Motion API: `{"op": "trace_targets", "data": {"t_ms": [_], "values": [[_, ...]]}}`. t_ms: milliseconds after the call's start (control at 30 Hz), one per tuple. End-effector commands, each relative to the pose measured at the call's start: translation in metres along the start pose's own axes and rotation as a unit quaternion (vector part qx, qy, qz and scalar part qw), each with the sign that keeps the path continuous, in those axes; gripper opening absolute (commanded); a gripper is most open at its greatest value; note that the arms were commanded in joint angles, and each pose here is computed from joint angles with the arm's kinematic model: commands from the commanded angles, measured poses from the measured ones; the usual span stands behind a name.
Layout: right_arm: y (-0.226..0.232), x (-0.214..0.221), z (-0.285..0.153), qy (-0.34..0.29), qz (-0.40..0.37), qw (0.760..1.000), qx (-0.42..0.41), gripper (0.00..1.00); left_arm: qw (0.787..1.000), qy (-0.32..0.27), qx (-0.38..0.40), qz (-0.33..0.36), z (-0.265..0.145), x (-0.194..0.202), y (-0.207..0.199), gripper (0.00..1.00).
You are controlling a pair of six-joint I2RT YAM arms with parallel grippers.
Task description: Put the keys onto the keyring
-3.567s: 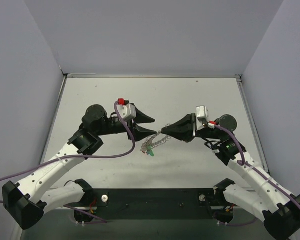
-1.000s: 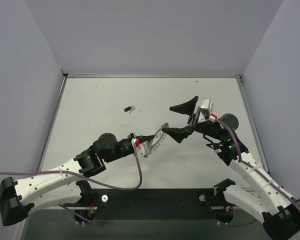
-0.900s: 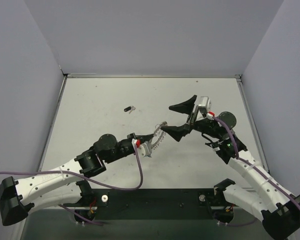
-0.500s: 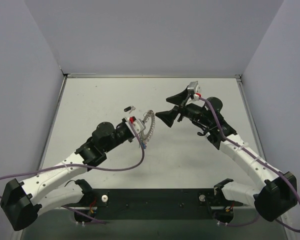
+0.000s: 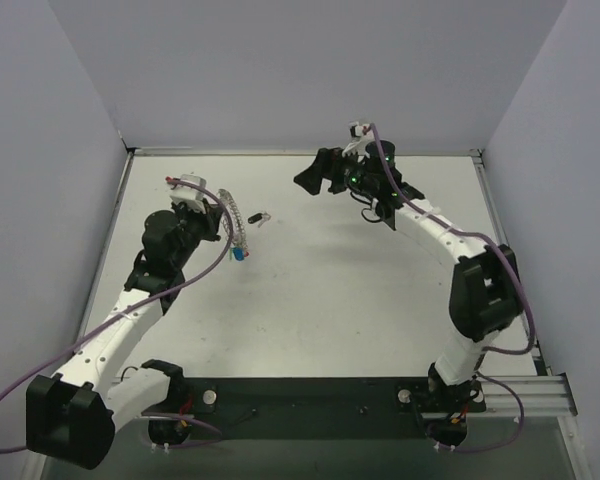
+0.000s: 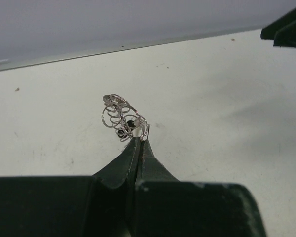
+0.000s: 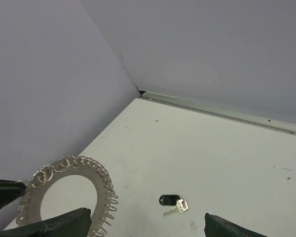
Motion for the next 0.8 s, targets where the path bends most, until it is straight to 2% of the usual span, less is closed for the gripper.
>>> {"op": "trace_targets", "data": {"t_ms": [0, 100, 133, 167, 233, 367, 500, 767], "values": [[-0.011, -0.008, 0.043, 0.020, 0.054, 0.998, -0.036, 1.00, 0.988, -0.115, -0.067, -0.083, -0.013, -0.052, 0.018, 0.00], [-0.026, 0.015, 0.079, 0.070, 0.116, 0.989, -0.050, 1.00, 0.982, -0.135, -0.094, -0.093, -0.023, -0.062, 0.028, 0.00], [-0.026, 0.000, 0.088, 0.069, 0.125, 0.989, -0.046, 1.00, 0.982, -0.133, -0.098, -0.094, -0.025, -0.063, 0.030, 0.00], [-0.037, 0.018, 0.104, 0.088, 0.142, 0.986, -0.022, 1.00, 0.981, -0.134, -0.100, -0.094, -0.026, -0.065, 0.030, 0.00], [-0.033, 0.011, 0.118, 0.100, 0.131, 0.986, -0.009, 1.00, 0.981, -0.135, -0.101, -0.093, -0.027, -0.069, 0.031, 0.00], [-0.034, 0.033, 0.146, 0.132, 0.069, 0.987, 0.056, 1.00, 0.982, -0.134, -0.101, -0.089, -0.027, -0.071, 0.032, 0.00], [-0.031, 0.054, 0.164, 0.170, 0.026, 0.982, 0.079, 0.93, 0.983, -0.130, -0.096, -0.088, -0.025, -0.070, 0.033, 0.00], [-0.026, 0.100, 0.191, 0.199, 0.051, 0.976, 0.070, 0.86, 0.984, -0.128, -0.083, -0.087, -0.022, -0.067, 0.033, 0.00]]}}
Point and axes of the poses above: each gripper's point midway between its finger pads, its own z axis out along the fingers, its own y axis along the line the jaws close on, x = y × z, the point moved 9 cm from there along -z, back along the fingers, and after that the axes turned 5 degrees about -z, right-handed, at the moved point
